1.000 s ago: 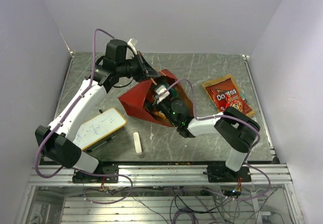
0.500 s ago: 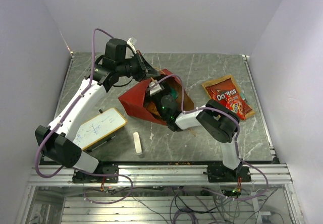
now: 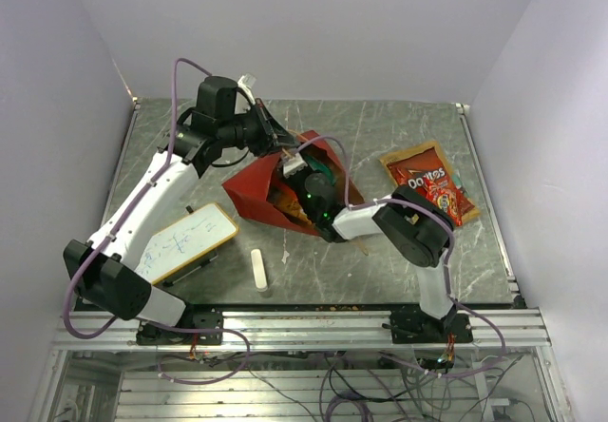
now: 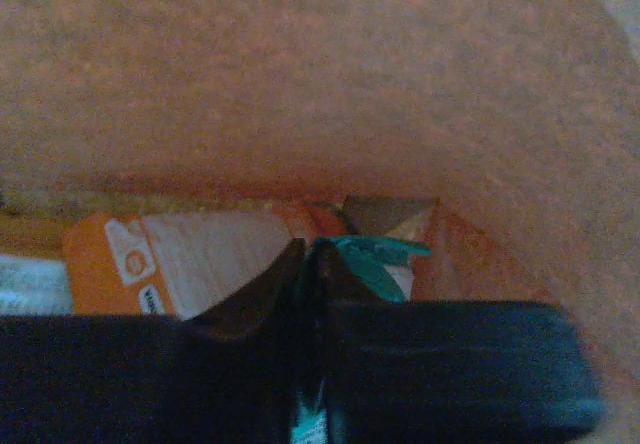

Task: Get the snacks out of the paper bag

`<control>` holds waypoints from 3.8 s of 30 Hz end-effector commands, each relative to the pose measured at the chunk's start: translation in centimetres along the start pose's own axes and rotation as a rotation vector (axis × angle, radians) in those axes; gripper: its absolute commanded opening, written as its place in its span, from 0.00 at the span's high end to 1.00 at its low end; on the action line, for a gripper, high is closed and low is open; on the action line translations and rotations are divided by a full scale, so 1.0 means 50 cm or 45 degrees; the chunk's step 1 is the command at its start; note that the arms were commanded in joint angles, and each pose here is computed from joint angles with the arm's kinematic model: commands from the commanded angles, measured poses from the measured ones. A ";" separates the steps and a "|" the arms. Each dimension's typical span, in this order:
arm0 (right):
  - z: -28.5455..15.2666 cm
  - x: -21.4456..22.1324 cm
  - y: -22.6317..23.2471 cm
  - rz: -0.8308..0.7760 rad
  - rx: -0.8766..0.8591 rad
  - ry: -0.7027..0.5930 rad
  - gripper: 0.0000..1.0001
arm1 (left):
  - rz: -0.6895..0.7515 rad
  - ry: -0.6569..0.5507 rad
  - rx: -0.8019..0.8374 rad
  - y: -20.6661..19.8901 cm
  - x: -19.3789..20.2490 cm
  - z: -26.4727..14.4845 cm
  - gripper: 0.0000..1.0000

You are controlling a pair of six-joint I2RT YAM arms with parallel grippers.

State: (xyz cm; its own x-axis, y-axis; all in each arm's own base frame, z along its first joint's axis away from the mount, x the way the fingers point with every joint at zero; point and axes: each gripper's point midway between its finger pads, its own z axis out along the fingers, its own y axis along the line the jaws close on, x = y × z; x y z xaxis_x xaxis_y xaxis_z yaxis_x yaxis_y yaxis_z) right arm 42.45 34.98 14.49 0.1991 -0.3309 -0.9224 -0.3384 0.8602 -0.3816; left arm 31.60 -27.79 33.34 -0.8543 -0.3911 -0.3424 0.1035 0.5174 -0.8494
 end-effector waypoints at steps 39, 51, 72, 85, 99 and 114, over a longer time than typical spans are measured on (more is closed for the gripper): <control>-0.532 -0.234 -0.414 0.512 0.276 0.728 1.00 | -0.037 0.016 0.098 -0.007 0.007 0.004 0.93; -0.395 -0.106 -0.591 0.233 0.863 0.934 1.00 | 0.024 0.035 0.081 -0.012 0.018 -0.024 0.93; -0.205 0.116 -0.738 1.220 1.415 0.801 1.00 | 0.074 0.111 -0.018 0.013 0.004 0.006 0.93; -0.260 0.274 -0.769 1.275 1.670 0.970 1.00 | 0.126 0.121 -0.112 0.042 -0.027 0.039 0.93; -0.373 0.277 -0.755 1.219 1.757 1.009 0.39 | 0.154 0.122 -0.131 0.059 -0.014 0.029 0.93; -0.370 0.146 -0.560 1.250 0.750 1.040 0.00 | 0.144 0.205 -0.054 0.042 0.021 0.011 0.93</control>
State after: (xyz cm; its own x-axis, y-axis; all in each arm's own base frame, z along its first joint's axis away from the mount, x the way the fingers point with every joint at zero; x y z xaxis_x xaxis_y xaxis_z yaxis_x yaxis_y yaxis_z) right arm 37.53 -4.70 19.17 -0.3403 0.5745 -0.7444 0.6534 0.7138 0.2522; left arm 32.55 -27.61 29.51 -0.9087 -0.2259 -0.3511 0.1403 0.6270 -0.7663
